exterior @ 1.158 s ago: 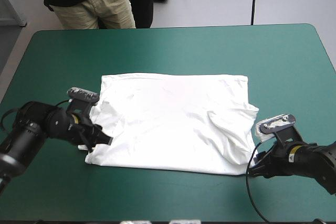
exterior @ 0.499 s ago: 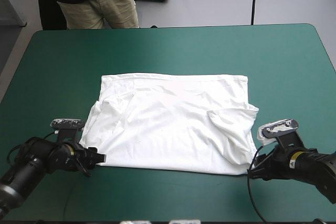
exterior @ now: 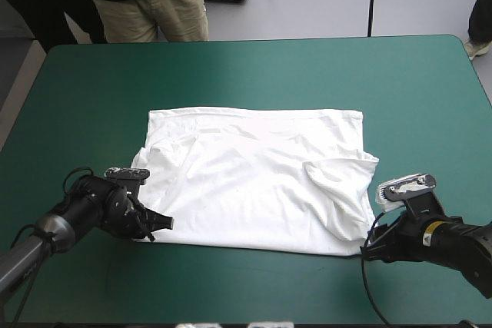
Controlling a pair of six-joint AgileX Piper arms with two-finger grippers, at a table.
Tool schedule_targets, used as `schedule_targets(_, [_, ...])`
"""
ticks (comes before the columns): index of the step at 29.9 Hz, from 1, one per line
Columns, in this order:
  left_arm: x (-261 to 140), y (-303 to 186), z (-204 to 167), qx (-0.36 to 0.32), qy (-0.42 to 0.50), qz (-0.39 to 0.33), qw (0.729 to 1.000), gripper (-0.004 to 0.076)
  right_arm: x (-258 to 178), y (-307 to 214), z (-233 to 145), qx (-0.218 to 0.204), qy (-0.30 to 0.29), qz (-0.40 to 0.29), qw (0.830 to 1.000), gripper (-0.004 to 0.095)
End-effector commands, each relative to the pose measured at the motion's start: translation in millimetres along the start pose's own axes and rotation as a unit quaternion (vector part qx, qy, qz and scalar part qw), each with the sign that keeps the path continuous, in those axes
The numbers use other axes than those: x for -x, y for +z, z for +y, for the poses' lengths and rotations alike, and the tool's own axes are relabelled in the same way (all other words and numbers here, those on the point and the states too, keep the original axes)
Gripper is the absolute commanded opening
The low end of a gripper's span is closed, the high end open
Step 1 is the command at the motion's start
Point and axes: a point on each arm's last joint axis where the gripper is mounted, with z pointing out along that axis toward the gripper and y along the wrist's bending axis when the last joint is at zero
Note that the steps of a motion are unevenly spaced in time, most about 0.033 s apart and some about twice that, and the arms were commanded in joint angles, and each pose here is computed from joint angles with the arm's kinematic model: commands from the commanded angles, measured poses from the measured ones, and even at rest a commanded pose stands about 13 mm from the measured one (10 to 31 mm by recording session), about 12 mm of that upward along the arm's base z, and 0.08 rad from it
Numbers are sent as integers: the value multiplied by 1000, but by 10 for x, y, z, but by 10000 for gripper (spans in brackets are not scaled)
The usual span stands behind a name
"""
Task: Fold the cloth
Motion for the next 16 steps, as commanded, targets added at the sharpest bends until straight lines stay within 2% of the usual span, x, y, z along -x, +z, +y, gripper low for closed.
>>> schedule_targets(1, [39,127,11,16,33,-4,999,-15,67,-49,3,2,8,-34,999,554])
schedule_targets(9, [-9,126,26,22,47,23,998,-15,-109,250,-14,-1,30,6,1000,554])
schedule_targets(16, [-12,122,25,21,57,24,998,-15,-68,443,-6,2,38,30,999,554])
